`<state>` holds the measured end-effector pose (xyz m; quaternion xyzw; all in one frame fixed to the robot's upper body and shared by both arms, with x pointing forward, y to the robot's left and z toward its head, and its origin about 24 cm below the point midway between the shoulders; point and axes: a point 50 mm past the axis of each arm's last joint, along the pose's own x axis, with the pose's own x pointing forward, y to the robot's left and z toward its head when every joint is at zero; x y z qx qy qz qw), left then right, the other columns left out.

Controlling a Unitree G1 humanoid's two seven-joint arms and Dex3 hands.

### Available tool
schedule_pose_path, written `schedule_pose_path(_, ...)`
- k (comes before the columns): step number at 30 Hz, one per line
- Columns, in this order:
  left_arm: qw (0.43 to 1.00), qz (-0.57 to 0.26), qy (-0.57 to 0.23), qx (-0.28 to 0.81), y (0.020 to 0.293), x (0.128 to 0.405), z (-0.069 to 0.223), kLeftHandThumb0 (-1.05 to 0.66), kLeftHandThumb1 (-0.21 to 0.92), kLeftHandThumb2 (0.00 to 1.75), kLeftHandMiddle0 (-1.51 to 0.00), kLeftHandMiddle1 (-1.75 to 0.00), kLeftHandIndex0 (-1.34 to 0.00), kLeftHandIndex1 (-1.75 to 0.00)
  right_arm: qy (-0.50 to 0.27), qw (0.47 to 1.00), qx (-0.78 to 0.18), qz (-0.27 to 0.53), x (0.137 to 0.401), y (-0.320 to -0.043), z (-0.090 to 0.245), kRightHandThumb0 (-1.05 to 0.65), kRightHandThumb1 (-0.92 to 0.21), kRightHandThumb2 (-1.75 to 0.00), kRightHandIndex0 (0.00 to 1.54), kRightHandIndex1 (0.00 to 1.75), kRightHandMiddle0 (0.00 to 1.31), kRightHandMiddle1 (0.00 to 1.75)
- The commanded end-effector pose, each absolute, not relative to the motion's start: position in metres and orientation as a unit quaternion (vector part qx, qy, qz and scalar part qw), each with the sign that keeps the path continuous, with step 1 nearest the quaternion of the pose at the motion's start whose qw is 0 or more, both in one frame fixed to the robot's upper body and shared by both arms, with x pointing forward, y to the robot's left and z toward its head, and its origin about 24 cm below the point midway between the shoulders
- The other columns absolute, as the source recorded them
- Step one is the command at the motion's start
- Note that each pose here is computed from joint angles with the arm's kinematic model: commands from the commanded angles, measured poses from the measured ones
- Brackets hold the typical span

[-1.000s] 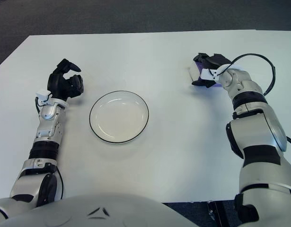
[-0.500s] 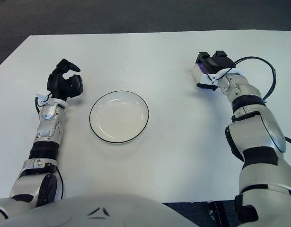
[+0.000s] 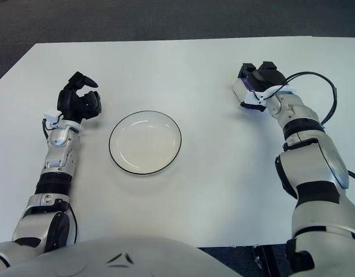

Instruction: Put the tissue paper into the plate.

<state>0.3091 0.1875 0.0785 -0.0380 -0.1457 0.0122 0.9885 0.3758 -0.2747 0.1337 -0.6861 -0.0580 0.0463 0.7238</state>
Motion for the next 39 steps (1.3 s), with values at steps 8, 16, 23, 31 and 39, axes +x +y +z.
schedule_pose_path(8, 0.995, 0.062, 0.024, -0.079, 0.183, 0.251, -0.016, -0.46, 0.37, 1.25, -1.3, -1.75, -0.57, -1.75, -0.237, 0.743, -0.625, 0.034, 0.373, -0.224, 0.157, 0.0, -0.13, -1.48, 0.81, 1.59, 0.52, 1.75)
schedule_pose_path(16, 0.995, 0.061, 0.027, -0.079, 0.182, 0.252, -0.016, -0.46, 0.36, 1.26, -1.31, -1.75, -0.58, -1.75, -0.324, 0.756, -0.567, 0.038, 0.359, -0.188, 0.183, 0.0, -0.12, -1.51, 0.8, 1.64, 0.53, 1.75)
schedule_pose_path(23, 0.995, 0.063, 0.024, -0.078, 0.18, 0.253, -0.015, -0.47, 0.35, 1.27, -1.31, -1.75, -0.58, -1.75, -0.38, 0.76, -0.523, 0.06, 0.34, -0.167, 0.194, 0.0, -0.11, -1.54, 0.79, 1.67, 0.54, 1.75)
schedule_pose_path(31, 0.995, 0.059, 0.025, -0.07, 0.179, 0.253, -0.015, -0.47, 0.35, 1.27, -1.31, -1.75, -0.59, -1.75, -0.448, 0.754, -0.468, 0.11, 0.32, -0.138, 0.207, 0.0, -0.1, -1.55, 0.8, 1.68, 0.54, 1.75)
schedule_pose_path(39, 0.995, 0.055, 0.026, -0.074, 0.179, 0.254, -0.016, -0.46, 0.37, 1.26, -1.3, -1.75, -0.57, -1.75, -0.503, 0.745, -0.413, 0.149, 0.301, -0.117, 0.216, 0.0, -0.11, -1.55, 0.79, 1.69, 0.53, 1.75)
